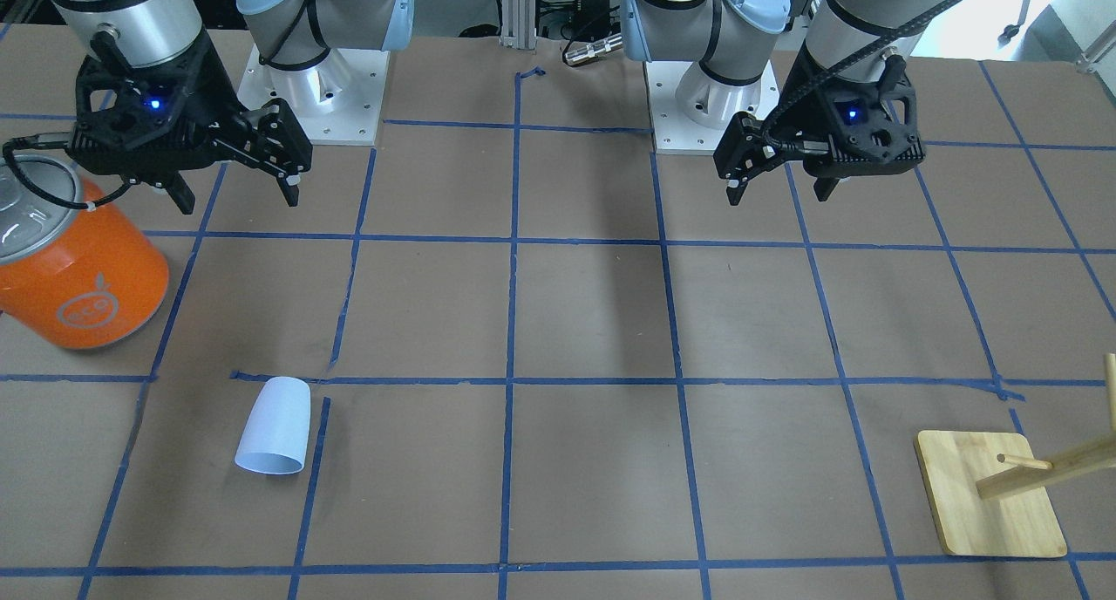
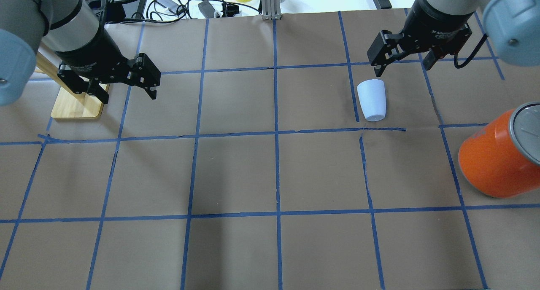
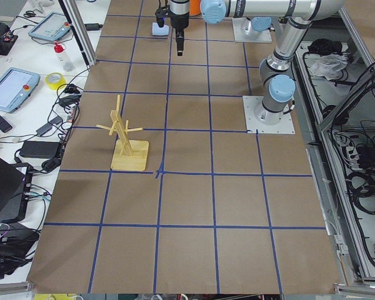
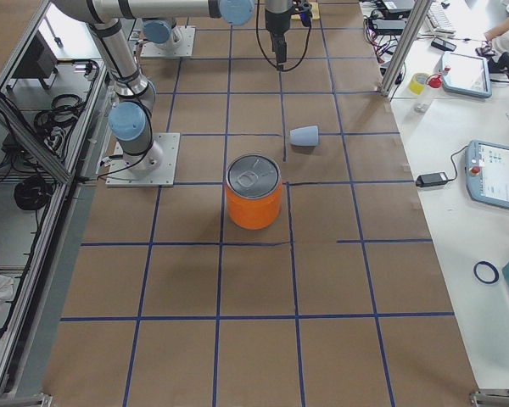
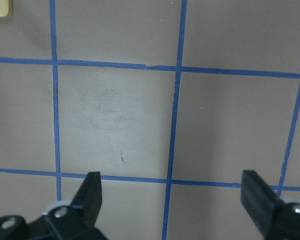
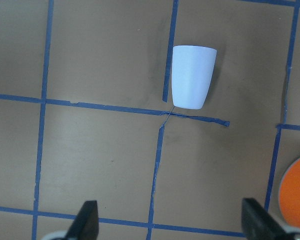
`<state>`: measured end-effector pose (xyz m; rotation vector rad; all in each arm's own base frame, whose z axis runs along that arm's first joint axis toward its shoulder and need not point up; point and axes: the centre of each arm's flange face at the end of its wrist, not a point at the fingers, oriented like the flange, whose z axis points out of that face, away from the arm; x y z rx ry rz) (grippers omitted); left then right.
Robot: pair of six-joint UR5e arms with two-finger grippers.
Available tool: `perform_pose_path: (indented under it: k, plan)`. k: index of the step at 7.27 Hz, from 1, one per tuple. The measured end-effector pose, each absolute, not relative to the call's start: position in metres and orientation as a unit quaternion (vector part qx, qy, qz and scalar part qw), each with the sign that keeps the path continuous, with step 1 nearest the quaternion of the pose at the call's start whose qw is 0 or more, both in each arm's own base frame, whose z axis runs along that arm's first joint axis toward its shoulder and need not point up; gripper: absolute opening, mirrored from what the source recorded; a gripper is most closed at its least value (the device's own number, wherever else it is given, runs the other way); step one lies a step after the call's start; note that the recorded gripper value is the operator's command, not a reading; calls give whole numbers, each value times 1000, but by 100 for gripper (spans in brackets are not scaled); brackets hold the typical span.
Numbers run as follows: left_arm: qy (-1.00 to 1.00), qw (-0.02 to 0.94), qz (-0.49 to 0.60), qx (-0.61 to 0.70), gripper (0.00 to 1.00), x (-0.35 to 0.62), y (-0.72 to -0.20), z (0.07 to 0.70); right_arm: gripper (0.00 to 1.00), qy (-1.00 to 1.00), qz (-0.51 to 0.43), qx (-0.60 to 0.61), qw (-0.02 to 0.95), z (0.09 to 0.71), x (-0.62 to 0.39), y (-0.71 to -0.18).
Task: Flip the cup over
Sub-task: 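Move the right gripper down over the upside-down white cup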
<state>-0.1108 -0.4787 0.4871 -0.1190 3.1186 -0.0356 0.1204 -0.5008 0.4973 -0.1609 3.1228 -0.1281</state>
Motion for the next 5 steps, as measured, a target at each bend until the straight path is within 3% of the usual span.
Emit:
perform_pose_path:
  k: [5]
  plan:
    - [999,10,-12,-38,100,-111,-479,487,100,999,-35,-8,0,389,88,-601]
